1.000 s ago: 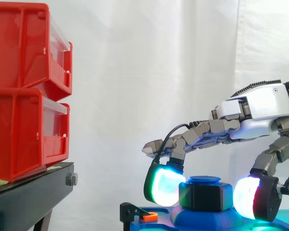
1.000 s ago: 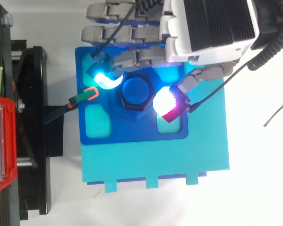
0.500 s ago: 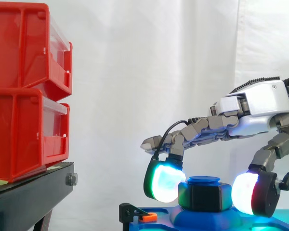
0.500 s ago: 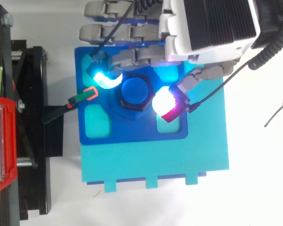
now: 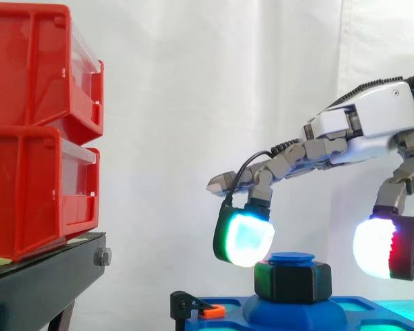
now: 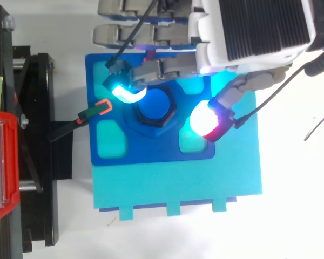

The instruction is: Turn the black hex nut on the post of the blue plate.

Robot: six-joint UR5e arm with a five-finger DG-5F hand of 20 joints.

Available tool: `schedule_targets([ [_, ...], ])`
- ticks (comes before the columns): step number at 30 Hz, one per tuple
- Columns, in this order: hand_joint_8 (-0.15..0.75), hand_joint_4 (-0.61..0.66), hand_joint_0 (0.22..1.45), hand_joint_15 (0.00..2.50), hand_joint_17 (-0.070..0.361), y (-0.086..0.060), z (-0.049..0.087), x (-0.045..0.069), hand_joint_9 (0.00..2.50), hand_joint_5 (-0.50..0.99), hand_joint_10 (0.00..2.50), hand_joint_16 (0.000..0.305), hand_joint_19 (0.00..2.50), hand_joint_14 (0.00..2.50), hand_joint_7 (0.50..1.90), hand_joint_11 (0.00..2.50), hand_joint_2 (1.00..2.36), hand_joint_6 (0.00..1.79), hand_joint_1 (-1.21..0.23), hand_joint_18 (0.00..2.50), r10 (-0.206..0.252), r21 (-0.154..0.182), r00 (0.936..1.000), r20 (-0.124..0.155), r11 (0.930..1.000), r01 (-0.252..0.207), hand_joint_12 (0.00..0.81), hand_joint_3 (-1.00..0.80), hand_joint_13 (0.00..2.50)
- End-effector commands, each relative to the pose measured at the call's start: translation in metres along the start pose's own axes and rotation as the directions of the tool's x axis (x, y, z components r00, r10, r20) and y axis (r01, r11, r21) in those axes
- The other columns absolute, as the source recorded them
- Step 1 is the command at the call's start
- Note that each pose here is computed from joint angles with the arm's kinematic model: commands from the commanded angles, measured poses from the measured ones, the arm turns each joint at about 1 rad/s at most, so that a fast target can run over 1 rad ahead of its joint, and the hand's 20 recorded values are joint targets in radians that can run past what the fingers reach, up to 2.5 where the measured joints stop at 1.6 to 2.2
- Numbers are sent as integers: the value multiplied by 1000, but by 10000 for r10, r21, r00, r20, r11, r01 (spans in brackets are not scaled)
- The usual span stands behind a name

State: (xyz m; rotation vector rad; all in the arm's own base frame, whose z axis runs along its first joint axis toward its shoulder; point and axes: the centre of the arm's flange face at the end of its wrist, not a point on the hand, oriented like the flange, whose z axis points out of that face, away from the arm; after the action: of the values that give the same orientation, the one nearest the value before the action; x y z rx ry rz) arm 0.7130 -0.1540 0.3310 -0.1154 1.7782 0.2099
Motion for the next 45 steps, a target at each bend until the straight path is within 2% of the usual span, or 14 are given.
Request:
schedule_targets([
  [1, 178, 9, 352, 0, 132, 0, -4, -10, 0, -300, 0, 59, 111, 0, 653, 0, 1000, 501, -730, 0, -166, 3, 9997, -152, 9999, 166, 379, -500, 0],
  [12, 180, 18, 351, 0, 134, 10, -33, -60, 0, -300, 0, 60, 124, 0, 650, 0, 1000, 501, -692, 0, -956, 31, 9945, 422, 9954, 956, 382, -500, 0],
  [17, 184, 30, 350, 0, 135, 11, -40, -71, 0, -300, 0, 60, 121, 0, 652, 0, 1000, 501, -680, 0, -992, 57, 9934, 570, 9951, 990, 384, -500, 0],
  [20, 182, 31, 353, 0, 134, 23, -66, -94, 0, -300, 0, 60, 121, 0, 654, 0, 1000, 502, -666, 0, -959, 156, 9944, 441, 9953, 953, 382, -500, 0],
  [27, 182, 38, 358, 0, 133, 37, -120, -95, 0, -300, 0, 59, 119, 0, 653, 0, 1000, 501, -659, 0, -304, 1415, 9991, 300, 9896, 259, 380, -500, 0],
  [30, 183, 43, 359, 0, 133, 53, -151, -84, 0, -300, 0, 59, 127, 0, 654, 0, 1000, 501, -657, 0, -84, 1729, 9953, 960, 9849, -84, 379, -500, 0],
  [31, 185, 45, 359, 0, 133, 60, -170, -75, 0, -300, 0, 59, 118, 0, 652, 0, 1000, 501, -657, 0, 113, 1878, 9893, 1457, 9814, -388, 380, -500, 0],
  [33, 184, 47, 360, 0, 133, 72, -186, -65, 0, -300, 0, 59, 123, 0, 651, 0, 1000, 501, -654, 0, 386, 1927, 9823, 1831, 9784, -743, 380, -500, 0],
  [38, 186, 51, 364, 0, 132, 103, -218, -43, 0, -300, 0, 59, 125, 0, 654, 0, 1000, 501, -641, 0, 1174, 2304, 9393, 3223, 9527, -1981, 380, -500, 0],
  [40, 185, 54, 365, 0, 132, 117, -239, -31, 0, -300, 0, 58, 117, 0, 655, 0, 1000, 501, -641, 0, 1754, 2585, 8885, 4240, 9168, -3044, 379, -500, 0],
  [42, 185, 55, 367, 0, 132, 127, -251, -22, 0, -300, 0, 59, 124, 0, 659, 0, 1000, 501, -636, 0, 2396, 2570, 8400, 4869, 8798, -3999, 378, -500, 0],
  [43, 183, 56, 367, 0, 131, 131, -253, -18, 0, -300, 0, 58, 123, 0, 659, 0, 1000, 501, -636, 0, 2683, 2505, 8234, 5001, 8654, -4341, 377, -500, 0],
  [44, 184, 57, 368, 0, 132, 132, -256, -9, 0, -300, 0, 58, 117, 0, 658, 0, 1000, 501, -634, 0, 3257, 2442, 7946, 5124, 8318, -4985, 377, -500, 0],
  [45, 184, 59, 369, 0, 131, 132, -256, -9, 0, -300, 0, 58, 116, 0, 658, 0, 1000, 501, -629, 0, 3257, 2442, 7946, 5124, 8318, -4985, 376, -500, 0],
])
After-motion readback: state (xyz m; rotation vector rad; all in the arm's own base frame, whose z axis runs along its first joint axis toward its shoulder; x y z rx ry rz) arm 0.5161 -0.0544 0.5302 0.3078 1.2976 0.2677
